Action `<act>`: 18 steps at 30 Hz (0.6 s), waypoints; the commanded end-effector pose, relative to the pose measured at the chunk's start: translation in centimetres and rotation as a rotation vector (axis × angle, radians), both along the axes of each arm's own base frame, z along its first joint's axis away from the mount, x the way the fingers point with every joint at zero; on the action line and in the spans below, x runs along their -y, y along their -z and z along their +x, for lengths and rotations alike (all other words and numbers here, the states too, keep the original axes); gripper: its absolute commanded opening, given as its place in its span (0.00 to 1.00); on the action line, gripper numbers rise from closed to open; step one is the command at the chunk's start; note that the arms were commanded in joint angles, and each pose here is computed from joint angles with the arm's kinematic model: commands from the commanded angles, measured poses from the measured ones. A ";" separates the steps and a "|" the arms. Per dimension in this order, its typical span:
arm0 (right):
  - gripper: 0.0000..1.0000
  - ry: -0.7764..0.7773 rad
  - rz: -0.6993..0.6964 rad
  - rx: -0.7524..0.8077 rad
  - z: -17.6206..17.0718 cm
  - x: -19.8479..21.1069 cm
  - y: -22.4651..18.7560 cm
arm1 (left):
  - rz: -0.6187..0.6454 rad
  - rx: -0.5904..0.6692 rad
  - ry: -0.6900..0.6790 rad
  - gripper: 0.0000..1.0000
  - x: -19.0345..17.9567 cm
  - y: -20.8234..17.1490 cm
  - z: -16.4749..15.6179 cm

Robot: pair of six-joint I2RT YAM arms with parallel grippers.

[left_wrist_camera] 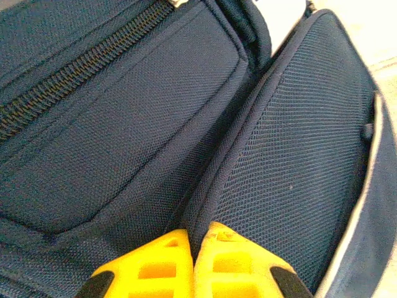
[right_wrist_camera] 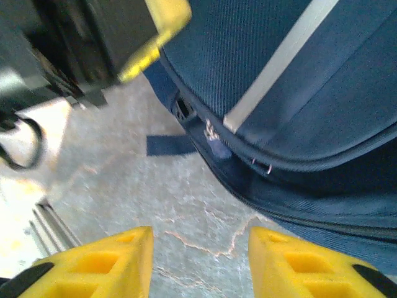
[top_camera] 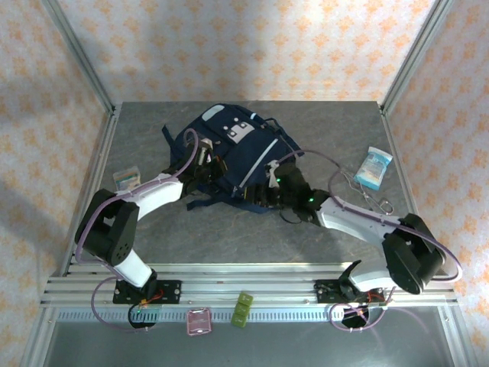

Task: Pack the student bag

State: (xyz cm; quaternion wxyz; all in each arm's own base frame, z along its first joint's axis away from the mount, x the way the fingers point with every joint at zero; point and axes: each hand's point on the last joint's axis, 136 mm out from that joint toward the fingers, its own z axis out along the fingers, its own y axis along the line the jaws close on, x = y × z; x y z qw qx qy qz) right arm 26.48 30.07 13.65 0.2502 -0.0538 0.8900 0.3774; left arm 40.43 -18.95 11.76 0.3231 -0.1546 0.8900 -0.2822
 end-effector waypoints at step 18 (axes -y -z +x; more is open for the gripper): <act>0.39 0.347 -0.207 0.066 7.0 -1.0 0.8 | -0.354 0.155 0.048 0.00 4.9 -9.2 -0.8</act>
